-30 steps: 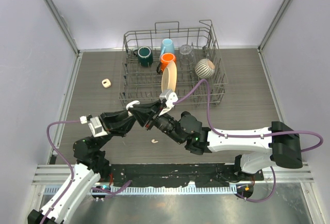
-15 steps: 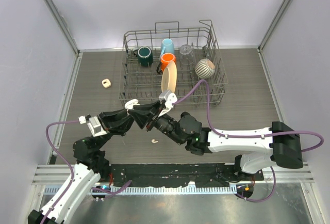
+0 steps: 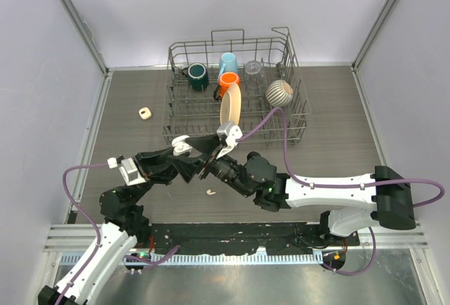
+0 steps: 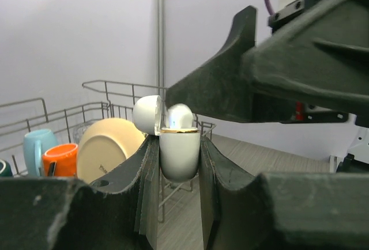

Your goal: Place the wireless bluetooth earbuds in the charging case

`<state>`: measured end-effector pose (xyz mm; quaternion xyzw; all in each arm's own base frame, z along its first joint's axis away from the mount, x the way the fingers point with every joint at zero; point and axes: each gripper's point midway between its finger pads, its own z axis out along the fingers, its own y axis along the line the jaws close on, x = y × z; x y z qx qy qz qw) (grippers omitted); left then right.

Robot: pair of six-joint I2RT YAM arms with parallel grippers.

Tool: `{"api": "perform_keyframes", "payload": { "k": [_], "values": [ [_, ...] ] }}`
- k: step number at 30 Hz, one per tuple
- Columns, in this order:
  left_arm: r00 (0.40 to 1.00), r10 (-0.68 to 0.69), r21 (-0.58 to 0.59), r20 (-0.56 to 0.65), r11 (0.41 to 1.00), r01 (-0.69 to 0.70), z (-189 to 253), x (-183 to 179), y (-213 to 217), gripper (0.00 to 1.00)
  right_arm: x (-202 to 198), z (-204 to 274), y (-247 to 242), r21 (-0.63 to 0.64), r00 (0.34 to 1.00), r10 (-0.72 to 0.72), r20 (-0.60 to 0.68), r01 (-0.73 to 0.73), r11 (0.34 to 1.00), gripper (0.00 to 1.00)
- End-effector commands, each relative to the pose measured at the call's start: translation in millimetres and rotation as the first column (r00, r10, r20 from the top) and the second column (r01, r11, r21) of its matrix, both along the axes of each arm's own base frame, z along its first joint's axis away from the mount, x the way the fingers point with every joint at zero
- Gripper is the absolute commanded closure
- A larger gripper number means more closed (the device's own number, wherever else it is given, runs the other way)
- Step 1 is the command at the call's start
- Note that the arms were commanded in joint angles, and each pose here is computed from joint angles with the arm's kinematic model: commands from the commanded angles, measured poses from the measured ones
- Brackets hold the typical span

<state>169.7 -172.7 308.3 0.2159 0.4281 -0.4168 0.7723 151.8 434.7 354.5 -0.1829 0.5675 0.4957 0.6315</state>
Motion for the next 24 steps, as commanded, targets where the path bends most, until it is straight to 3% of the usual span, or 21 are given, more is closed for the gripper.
{"api": "perform_keyframes", "payload": {
  "k": [1, 13, 15, 20, 22, 24],
  "values": [
    [0.990, -0.014, -0.059, 0.139, 0.998, 0.023, 35, -22, 7, 1.00, 8, 48, -21, 0.098, 0.999, -0.045, 0.004, 0.045, 0.994, 0.18],
    [0.990, -0.015, -0.058, 0.137, 0.998, 0.023, 33, -22, 7, 1.00, 0, 91, -44, 0.170, 0.999, -0.035, 0.021, 0.031, 0.985, 0.16],
    [0.990, -0.020, -0.057, 0.139, 0.998, 0.028, 33, -23, 6, 1.00, 7, 89, -44, 0.133, 0.998, -0.069, -0.007, 0.069, 0.989, 0.16],
    [0.987, -0.056, -0.032, 0.149, 0.998, 0.062, 33, -29, 2, 1.00, 46, 62, -36, -0.157, 0.968, -0.219, -0.123, 0.199, 0.967, 0.16],
    [0.987, -0.065, -0.024, 0.149, 0.997, 0.070, 33, -30, 0, 1.00, 51, 49, -29, -0.234, 0.966, -0.192, -0.171, 0.149, 0.961, 0.16],
    [0.985, -0.078, -0.014, 0.152, 0.997, 0.081, 33, -31, -1, 1.00, 54, 43, -23, -0.234, 0.965, -0.132, -0.228, 0.077, 0.969, 0.15]
  ]
}}
